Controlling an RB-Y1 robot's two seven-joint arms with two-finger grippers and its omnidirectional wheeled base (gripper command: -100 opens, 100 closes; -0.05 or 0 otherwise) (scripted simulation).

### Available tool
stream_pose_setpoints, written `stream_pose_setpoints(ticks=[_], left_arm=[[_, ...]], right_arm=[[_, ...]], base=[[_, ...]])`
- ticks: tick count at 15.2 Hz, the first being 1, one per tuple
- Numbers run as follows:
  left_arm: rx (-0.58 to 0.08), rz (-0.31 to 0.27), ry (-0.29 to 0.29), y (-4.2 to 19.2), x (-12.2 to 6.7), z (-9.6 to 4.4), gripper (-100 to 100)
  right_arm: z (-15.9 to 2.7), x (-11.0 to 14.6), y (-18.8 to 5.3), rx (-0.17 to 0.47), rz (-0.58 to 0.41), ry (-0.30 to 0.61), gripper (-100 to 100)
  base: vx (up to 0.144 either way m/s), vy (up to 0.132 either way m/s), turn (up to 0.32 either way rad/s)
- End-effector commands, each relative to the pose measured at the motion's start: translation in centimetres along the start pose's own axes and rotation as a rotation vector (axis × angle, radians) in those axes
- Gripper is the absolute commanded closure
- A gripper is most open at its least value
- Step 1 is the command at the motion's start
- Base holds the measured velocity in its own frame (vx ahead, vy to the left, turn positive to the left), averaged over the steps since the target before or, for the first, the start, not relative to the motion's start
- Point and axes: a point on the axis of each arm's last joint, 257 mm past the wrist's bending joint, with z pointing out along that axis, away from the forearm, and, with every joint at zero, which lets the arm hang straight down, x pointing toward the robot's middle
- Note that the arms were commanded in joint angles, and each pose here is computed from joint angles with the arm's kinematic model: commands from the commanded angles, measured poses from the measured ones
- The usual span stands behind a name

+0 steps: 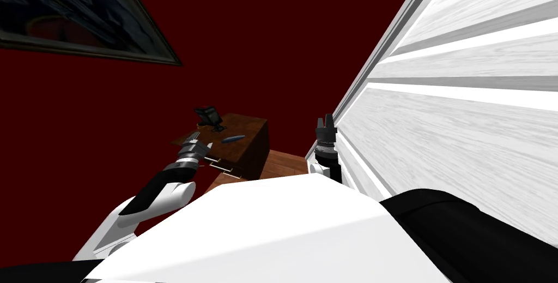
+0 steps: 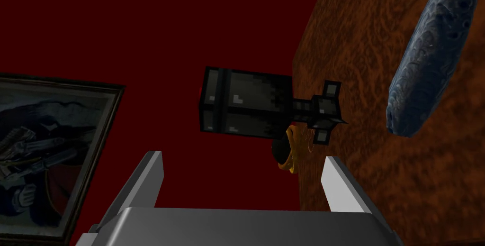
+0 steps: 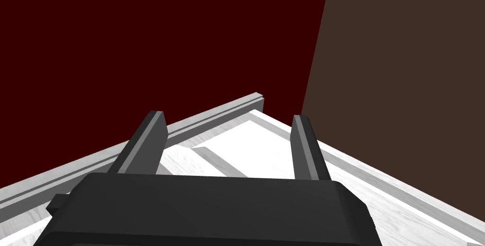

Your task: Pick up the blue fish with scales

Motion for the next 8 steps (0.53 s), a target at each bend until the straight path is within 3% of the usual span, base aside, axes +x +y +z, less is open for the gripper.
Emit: stream_pose_setpoints(ticks=[1,8], left_arm=[[-0.049,-0.022,-0.031,1.0,-1.6,-0.1,-100],[-0.138,-0.043,-0.075,3.0,-3.4,-0.4,-100]], right_arm=[[0.0,0.0,0.0,0.0,0.0,0.0,0],[0.0,0.0,0.0,0.0,0.0,0.0,0]], base=[[0.021,-0.004,-0.203],[0.018,0.004,-0.086]])
